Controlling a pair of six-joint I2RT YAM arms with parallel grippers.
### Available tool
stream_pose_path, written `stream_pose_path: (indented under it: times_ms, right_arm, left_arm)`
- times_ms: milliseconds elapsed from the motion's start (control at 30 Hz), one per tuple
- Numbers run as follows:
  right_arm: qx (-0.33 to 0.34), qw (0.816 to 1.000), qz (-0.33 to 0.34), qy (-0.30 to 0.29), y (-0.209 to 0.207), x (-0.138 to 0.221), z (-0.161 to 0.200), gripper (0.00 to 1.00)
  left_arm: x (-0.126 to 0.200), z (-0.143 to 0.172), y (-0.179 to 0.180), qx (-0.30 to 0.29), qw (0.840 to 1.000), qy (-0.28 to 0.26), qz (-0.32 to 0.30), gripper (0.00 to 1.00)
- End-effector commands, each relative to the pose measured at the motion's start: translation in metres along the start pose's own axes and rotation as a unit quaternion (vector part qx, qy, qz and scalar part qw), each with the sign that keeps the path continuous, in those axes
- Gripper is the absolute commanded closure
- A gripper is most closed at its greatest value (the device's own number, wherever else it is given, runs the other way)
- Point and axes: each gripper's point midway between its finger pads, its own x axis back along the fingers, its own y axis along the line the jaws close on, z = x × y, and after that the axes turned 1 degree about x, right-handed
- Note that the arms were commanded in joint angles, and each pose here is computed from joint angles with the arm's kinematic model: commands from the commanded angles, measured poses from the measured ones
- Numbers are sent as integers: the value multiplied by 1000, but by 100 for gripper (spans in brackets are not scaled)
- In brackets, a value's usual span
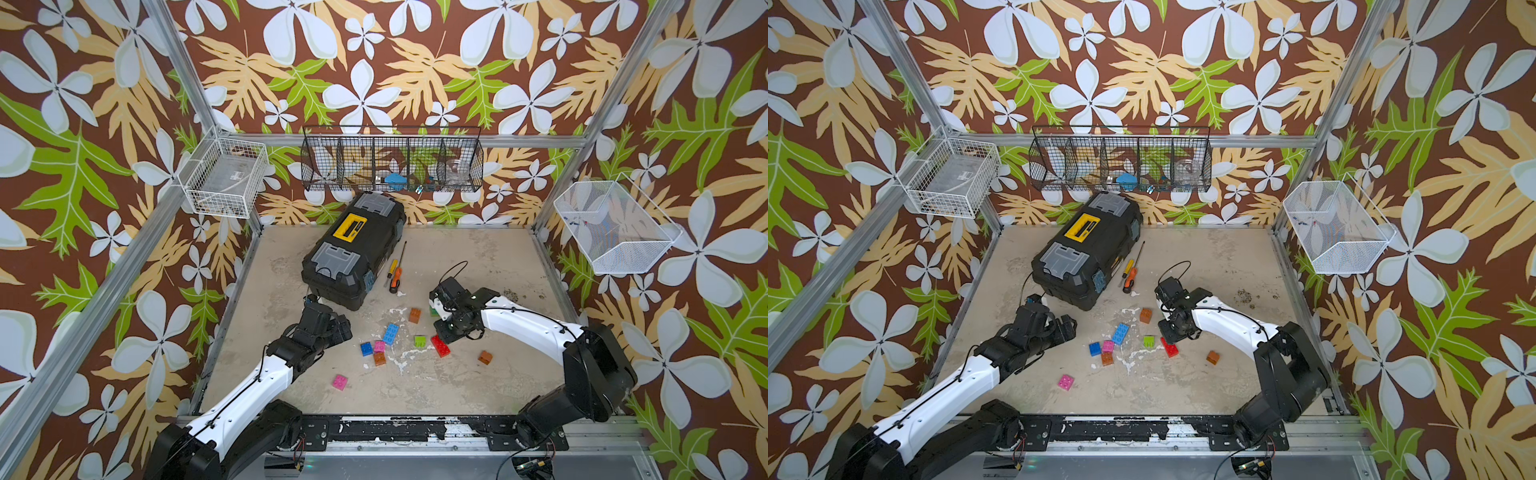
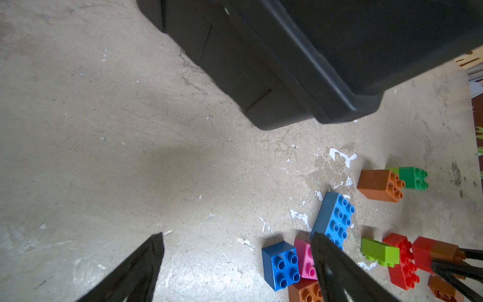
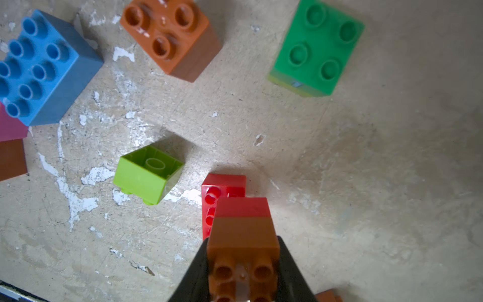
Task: Assemble the letter h with lego
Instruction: Assemble the lego brick with the lego brick.
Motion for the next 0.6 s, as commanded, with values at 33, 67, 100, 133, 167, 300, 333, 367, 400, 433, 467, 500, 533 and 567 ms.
stream_pose_path:
  times_ms: [33,67,100,133,167,300,333,367,400,433,467,500,533,567]
  right_arm:
    - [8,1000,2,12,6,-4,2,72]
    - [10,1000,4,14,6,-5,3,72]
    - [12,1000,6,17,7,-7,3,72]
    - [14,1000,9,19,7,-8,4,72]
    - [16,1000,12,22,7,-10,5,72]
    - [27,999,26,33,7,-15,11,72]
    - [28,999,27,36,7,-16,13,72]
    - [27,998,29,40,6,-18,15,72]
    - [27,998,30,43,6,-19,17,72]
    - [29,998,31,45,5,-21,19,72]
    - [30,998,33,51,5,-23,22,72]
    - [30,997,34,56,4,-26,25,73]
    - [31,997,35,63,4,-30,28,73]
    - [30,996,37,72,3,-35,32,73]
  left_arm:
    - [-1,-2,-1,1,1000,-3,1,8]
    - [-1,-2,-1,0,1000,-3,1,7]
    - [-2,-2,-1,1,1000,-3,1,7]
    - [-2,-2,-1,1,1000,-3,1,6]
    - [-2,-1,0,1,1000,-2,0,6]
    - [-3,-1,1,0,1000,-2,-3,2]
    - [-3,-1,1,0,1000,-2,-3,1]
    - [-3,-1,1,0,1000,-2,-3,0]
    - [-3,-1,1,-1,1000,-2,-3,0]
    - [-3,-1,0,-1,1000,-1,-3,0]
    - [-3,-1,1,-1,1000,-1,-2,0]
    - [-3,0,1,-2,1000,1,-3,0]
    - [-3,-1,0,-2,1000,0,-2,0]
    - [-3,-1,0,-3,1000,1,-2,0]
